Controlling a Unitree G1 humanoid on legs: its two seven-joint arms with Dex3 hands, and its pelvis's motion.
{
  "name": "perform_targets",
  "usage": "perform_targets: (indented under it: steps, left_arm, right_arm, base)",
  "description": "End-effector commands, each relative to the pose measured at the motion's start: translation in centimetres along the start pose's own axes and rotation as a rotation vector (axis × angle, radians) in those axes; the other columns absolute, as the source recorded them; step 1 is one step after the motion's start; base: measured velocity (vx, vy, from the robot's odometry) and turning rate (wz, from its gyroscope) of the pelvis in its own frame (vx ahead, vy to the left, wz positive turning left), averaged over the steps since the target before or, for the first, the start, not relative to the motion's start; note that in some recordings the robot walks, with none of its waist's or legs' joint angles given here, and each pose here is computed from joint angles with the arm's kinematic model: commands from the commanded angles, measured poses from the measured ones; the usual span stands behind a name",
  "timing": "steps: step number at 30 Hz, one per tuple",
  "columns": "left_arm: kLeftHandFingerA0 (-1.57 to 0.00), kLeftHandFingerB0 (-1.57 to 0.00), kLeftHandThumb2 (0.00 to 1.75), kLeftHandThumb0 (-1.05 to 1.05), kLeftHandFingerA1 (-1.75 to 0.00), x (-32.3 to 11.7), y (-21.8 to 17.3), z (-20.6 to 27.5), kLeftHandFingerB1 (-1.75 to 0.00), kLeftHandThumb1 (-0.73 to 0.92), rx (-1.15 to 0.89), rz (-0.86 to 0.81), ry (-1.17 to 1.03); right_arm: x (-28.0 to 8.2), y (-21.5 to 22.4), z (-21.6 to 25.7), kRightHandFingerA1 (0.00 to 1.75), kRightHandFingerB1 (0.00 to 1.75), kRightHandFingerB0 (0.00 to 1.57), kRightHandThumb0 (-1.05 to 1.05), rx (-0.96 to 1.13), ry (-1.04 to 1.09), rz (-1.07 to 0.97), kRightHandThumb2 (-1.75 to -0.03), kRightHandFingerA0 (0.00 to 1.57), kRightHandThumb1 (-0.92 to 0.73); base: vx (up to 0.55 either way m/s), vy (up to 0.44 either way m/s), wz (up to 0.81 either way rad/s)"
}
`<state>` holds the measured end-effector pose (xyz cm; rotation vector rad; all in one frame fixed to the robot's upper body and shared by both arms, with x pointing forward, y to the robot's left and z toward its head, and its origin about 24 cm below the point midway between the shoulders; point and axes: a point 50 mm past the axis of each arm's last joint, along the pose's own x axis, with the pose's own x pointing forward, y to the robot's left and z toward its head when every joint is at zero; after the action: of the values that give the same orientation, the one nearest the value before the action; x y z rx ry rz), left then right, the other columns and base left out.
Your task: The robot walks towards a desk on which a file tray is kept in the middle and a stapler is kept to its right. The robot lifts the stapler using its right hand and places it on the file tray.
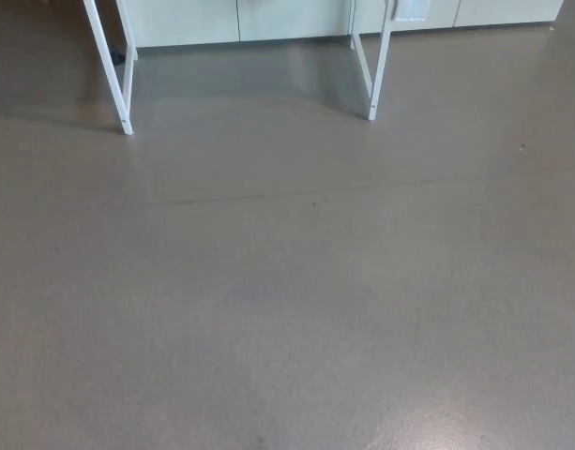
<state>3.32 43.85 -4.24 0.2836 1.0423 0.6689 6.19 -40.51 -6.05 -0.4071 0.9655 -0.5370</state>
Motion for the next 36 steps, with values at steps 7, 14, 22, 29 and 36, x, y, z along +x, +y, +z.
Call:
perform_targets:
  steps: [7,14,22,29,36]
  left_arm:
    - [-0.58,-0.57,0.55,-0.32,-0.51,-0.1,0.6,0.1,-0.45,0.53,-0.049,-0.016,-0.028]
    - [-0.47,-0.4,0.76,-0.43,-0.6,0.0,0.5,-0.1,-0.52,0.39,-0.086,-0.045,-0.031]
    - [-0.44,-0.39,0.75,-0.44,-0.6,-0.2,0.4,-0.5,-0.52,0.38,-0.09,-0.054,-0.027]
    - [-0.44,-0.38,0.76,-0.43,-0.6,-0.1,0.5,-0.6,-0.52,0.38,-0.089,-0.048,-0.019]
    - [-0.45,-0.42,0.55,-0.37,-0.5,0.0,0.5,-0.9,-0.4,0.53,-0.101,-0.05,-0.004]
  right_arm:
    - [0.0,-0.3,-0.3,0.53,0.4,0.17,-0.6,0.036,-0.035,-0.005,-0.8,0.41,-0.51]
    - [-0.3,-0.3,0.0,0.52,0.38,0.1,-0.61,0.046,-0.067,0.007,-0.8,0.34,-0.49]
    - [-0.5,-0.2,0.3,0.51,0.38,0.1,-0.58,0.0,-0.099,0.01,-0.8,0.34,-0.51]
    - [-0.2,-0.6,-1.1,0.4,0.26,0.17,-0.58,0.042,-0.054,0.012,-0.58,0.42,-0.6]
    - [-0.5,-0.7,-0.8,0.41,0.27,0.16,-0.55,0.026,-0.065,0.036,-0.59,0.42,-0.63]
  base:
    - [0.0,0.0,0.0]
    - [0.0,0.0,0.0]
    - [0.0,0.0,0.0]
    - [0.0,0.0,0.0]
    - [0.02,-0.004,-0.02]
